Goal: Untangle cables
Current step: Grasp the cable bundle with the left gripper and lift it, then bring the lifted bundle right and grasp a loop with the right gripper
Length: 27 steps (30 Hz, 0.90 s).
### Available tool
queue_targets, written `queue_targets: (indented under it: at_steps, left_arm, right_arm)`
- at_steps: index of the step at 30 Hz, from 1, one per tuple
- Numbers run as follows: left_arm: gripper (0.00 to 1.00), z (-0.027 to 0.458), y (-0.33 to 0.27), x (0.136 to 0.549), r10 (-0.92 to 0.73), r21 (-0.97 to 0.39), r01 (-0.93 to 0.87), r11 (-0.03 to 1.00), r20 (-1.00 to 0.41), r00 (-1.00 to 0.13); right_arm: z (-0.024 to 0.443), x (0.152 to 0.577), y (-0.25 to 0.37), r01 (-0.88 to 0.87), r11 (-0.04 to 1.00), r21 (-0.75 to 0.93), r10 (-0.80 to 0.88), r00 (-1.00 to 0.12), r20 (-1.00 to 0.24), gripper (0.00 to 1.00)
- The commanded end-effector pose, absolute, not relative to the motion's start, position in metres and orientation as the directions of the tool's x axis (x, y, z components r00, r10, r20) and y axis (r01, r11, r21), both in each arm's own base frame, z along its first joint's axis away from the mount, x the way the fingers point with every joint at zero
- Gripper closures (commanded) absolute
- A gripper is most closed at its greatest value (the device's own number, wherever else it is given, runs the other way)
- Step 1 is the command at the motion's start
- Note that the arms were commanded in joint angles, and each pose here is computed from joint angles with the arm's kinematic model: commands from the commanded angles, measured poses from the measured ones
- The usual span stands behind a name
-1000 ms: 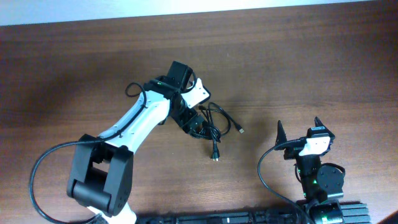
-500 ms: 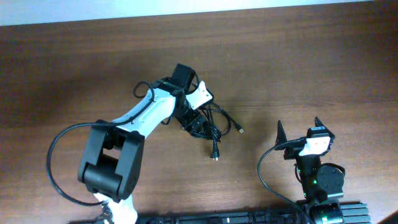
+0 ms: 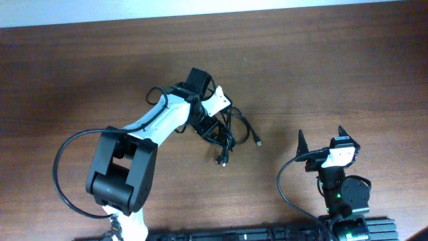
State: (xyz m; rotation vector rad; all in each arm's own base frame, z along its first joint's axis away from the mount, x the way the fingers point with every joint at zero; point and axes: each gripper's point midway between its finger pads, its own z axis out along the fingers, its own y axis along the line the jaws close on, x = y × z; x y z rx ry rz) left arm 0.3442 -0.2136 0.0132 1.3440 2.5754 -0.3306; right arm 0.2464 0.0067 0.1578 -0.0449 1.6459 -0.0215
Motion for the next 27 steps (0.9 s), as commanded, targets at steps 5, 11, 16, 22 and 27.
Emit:
queue_targets:
  at_steps: [5,11,16,22,27]
  left_arm:
    - [1.00,0.123,-0.222,0.376,0.698,0.061,0.790,0.610,-0.513,-0.500]
    - [1.00,0.198,-0.220,0.372,0.712,0.212,0.812,0.543,-0.630,-0.311]
    - [1.00,0.232,-0.222,0.367,0.698,0.270,0.812,0.518,-0.682,-0.219]
    - [1.00,0.260,-0.241,0.365,0.649,0.298,0.840,0.454,-0.757,-0.083]
    - [1.00,0.283,-0.254,0.372,0.592,0.334,0.833,0.442,-0.806,0.009]
  right_arm:
    - [0.155,0.246,0.002,0.006,0.999,-0.046,-0.045,-0.083,-0.996,0.01]
    - [0.155,0.246,0.002,0.006,0.999,-0.046,-0.045,-0.083,-0.996,0.01]
    - [0.155,0.246,0.002,0.007,0.999,-0.046,-0.045,-0.083,-0.996,0.01]
    - [0.169,0.247,0.005,-0.009,1.000,-0.028,-0.028,-0.024,-0.999,0.01]
    - [0.207,0.243,0.013,-0.058,0.996,0.070,0.074,0.077,-0.994,0.01]
